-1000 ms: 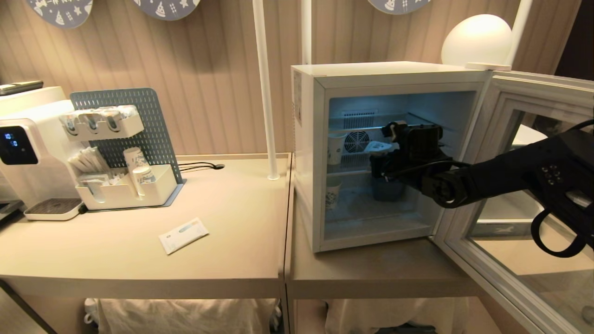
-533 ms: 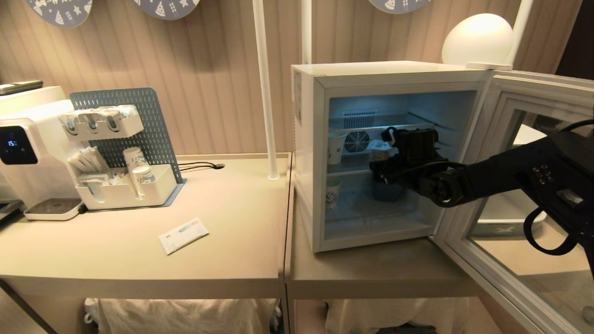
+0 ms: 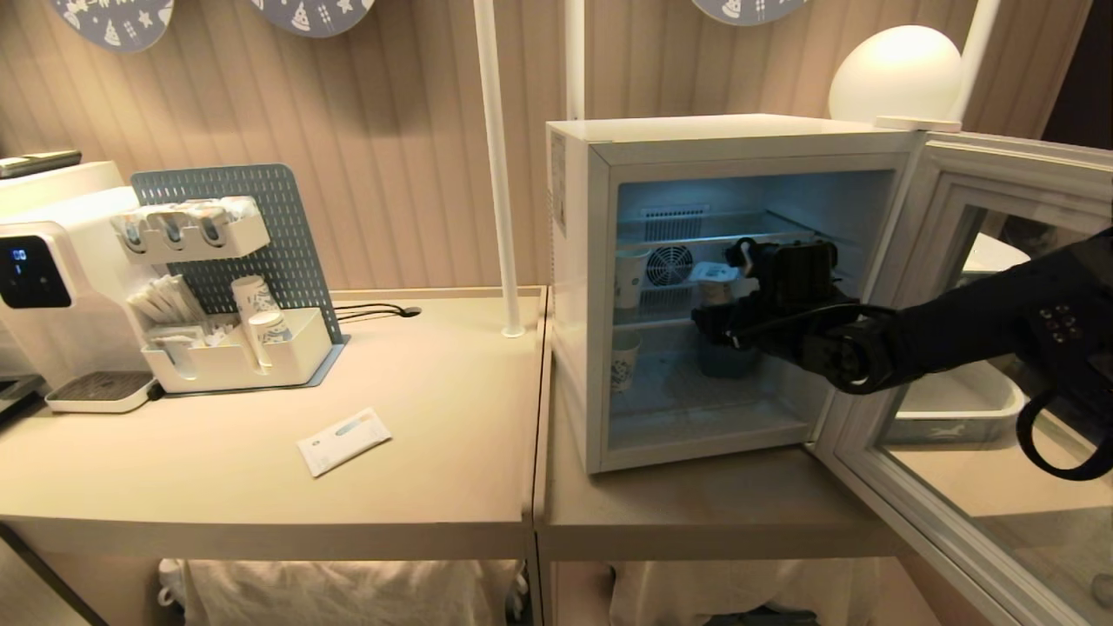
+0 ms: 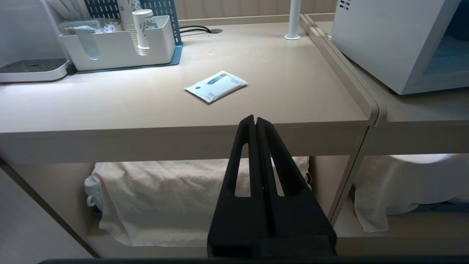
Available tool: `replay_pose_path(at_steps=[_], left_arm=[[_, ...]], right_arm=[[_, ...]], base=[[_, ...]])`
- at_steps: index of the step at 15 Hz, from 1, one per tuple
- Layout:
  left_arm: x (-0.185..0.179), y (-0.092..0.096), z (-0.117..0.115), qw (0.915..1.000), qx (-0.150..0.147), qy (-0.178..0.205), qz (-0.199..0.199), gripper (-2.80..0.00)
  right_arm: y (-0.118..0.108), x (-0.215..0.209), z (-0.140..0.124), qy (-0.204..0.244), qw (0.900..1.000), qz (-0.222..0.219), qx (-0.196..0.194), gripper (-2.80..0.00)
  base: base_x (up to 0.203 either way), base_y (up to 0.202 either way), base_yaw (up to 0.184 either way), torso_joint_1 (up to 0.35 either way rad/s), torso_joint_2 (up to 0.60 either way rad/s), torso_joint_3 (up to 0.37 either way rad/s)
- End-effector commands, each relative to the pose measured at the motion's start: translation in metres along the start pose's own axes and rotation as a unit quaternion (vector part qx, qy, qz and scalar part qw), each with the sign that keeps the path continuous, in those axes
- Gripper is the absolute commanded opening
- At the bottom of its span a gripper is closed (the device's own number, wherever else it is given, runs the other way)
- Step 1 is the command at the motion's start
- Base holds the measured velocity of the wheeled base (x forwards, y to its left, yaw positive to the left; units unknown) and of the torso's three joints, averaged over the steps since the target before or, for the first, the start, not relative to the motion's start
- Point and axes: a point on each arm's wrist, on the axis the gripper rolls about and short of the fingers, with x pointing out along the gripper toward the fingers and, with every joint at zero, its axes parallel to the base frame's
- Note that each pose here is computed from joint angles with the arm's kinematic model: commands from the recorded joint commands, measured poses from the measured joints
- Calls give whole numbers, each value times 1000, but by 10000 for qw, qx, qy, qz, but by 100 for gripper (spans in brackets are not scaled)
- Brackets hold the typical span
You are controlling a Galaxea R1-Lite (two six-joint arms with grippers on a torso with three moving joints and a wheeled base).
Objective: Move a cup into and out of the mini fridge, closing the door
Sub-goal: Put the yoghurt in the freezer, then close the freezer door
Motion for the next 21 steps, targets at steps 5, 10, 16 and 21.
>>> replay_pose_path(at_steps=[5,10,16,21], left_arm=[[0,0,0,10000,4,14,-4,-280],[0,0,0,10000,4,14,-4,-280],[0,0,0,10000,3,14,-3,-280],[0,0,0,10000,0,14,0,-280]], right_arm=[[-10,-54,12,-33,10000,74,-2,0],[-16,-103,-1,-42,9998,187,-27,0],[-7,-200,17,-622,9962,603,-74,-280],[23,-253,14,-773,9969,-112,-107,-280]], base=[[0,0,0,0,0,0],[0,0,0,0,0,0],[0,0,0,0,0,0],[0,0,0,0,0,0]])
